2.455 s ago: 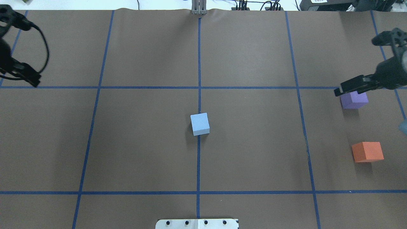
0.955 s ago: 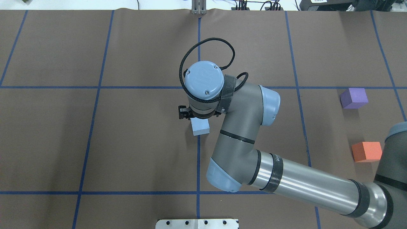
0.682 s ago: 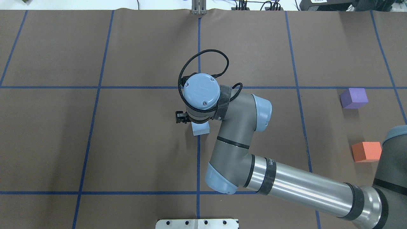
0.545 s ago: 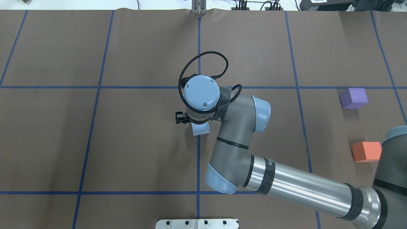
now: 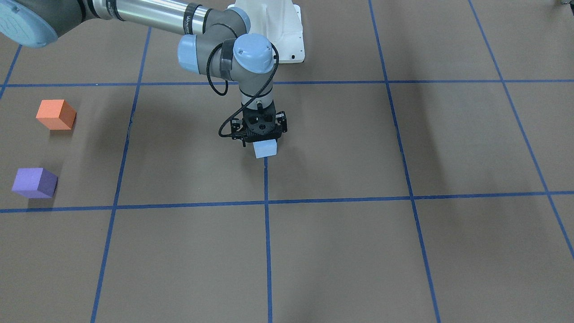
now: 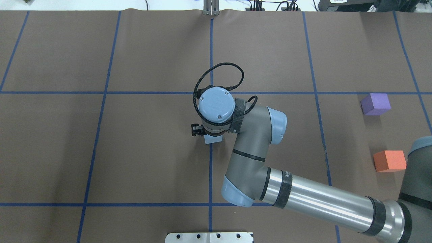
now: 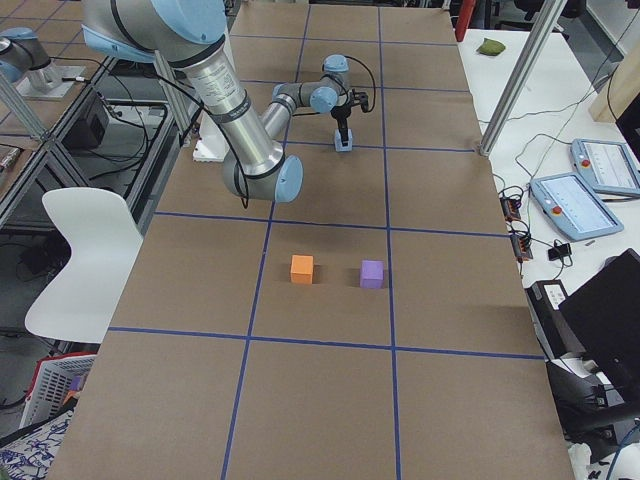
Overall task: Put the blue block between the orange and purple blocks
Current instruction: 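Carry the light blue cube with the right gripper toward the purple cube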
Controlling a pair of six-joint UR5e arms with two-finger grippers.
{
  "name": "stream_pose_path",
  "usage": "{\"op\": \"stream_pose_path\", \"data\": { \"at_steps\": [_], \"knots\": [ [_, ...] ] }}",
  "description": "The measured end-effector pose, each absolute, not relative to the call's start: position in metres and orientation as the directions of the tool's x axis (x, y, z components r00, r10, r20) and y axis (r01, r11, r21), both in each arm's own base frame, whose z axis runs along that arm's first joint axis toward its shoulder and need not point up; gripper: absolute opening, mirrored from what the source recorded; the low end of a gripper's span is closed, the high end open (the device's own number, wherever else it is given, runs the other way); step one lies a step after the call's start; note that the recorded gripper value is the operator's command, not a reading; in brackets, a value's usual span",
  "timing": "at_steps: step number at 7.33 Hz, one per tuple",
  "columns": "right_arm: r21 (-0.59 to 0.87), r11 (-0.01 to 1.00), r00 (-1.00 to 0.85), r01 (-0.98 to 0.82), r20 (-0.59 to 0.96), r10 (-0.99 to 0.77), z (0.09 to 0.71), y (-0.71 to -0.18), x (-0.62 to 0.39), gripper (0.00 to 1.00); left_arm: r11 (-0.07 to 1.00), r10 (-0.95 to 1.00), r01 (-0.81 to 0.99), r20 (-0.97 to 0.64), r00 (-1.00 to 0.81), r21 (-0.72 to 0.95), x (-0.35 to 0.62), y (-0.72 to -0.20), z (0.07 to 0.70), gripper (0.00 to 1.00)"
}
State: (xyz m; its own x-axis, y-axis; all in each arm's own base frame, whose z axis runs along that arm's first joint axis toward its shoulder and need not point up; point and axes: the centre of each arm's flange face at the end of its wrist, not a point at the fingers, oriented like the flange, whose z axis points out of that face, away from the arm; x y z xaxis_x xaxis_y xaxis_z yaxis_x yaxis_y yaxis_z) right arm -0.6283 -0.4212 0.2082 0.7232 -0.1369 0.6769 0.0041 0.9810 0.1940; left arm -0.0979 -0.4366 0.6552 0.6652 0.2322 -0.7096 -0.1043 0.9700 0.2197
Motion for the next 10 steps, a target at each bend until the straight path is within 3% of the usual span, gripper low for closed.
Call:
{"op": "stream_pose_path", "data": {
  "at_steps": [2, 6, 10],
  "knots": [
    [0.194, 0.981, 0.720, 0.004, 0.680, -0.137, 0.206, -0.421, -0.629, 0.47, 0.970, 0.232, -0.104, -0.710, 0.665, 0.219, -0.098, -0.436, 0.655, 1.00],
    [0.201, 0.980, 0.705, -0.004, 0.696, -0.140, 0.201, -0.426, -0.609, 0.47, 0.971, 0.230, -0.104, -0.710, 0.665, 0.217, -0.098, -0.436, 0.656, 1.00],
    [0.200, 0.980, 0.679, 0.014, 0.718, -0.156, 0.262, -0.466, -0.434, 0.47, 0.975, 0.214, -0.100, -0.710, 0.671, 0.198, -0.096, -0.429, 0.661, 1.00]
  ]
}}
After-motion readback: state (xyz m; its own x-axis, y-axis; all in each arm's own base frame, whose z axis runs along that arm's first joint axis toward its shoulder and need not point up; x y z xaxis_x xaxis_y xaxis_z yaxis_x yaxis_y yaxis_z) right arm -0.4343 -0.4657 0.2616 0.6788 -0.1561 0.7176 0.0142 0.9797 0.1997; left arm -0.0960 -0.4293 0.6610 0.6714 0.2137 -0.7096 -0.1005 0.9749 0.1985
